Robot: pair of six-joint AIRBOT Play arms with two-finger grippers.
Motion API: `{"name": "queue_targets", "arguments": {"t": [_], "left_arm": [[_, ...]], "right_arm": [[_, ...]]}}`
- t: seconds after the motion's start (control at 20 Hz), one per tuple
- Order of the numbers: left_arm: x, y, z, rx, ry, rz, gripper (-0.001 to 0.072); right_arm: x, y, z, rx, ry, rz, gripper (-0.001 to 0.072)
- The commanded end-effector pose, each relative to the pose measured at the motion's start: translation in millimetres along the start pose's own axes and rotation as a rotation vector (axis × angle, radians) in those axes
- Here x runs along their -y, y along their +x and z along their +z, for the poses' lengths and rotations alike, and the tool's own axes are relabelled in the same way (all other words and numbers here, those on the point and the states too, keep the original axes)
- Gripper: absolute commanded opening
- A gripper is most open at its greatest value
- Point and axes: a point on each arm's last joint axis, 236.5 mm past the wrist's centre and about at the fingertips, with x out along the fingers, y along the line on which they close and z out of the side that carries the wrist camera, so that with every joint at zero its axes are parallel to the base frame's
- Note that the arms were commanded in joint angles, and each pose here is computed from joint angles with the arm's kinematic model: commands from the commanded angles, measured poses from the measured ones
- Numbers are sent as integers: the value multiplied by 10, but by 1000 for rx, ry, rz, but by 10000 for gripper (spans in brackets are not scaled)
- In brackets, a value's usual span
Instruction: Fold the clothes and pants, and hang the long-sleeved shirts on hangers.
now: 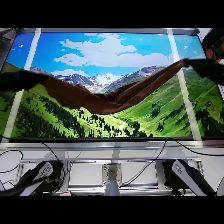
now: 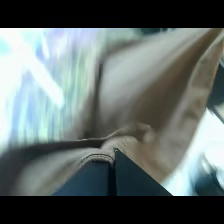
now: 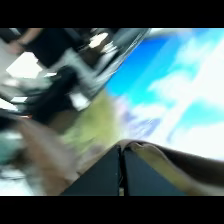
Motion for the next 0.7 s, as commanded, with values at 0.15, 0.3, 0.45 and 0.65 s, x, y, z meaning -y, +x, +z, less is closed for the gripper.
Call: {"name": "queue_targets", "arguments": {"t": [0.15,0.3,0.45,0.65], "left_arm": [[1101,-649,1162,503,370,211,16],[1293,-771,1255,566,442,308,16],[1464,-856,1338,628,486,359,16],[1281,-843,1156,537,456,497,16]], "right_arm": [[-887,-633,842,147,-503,-429,12],[-943,-919,842,142,-570,-604,12],[-1016,-1063,804,141,-600,-677,12],[-1097,-1087,762,138,-614,-680,12]]}}
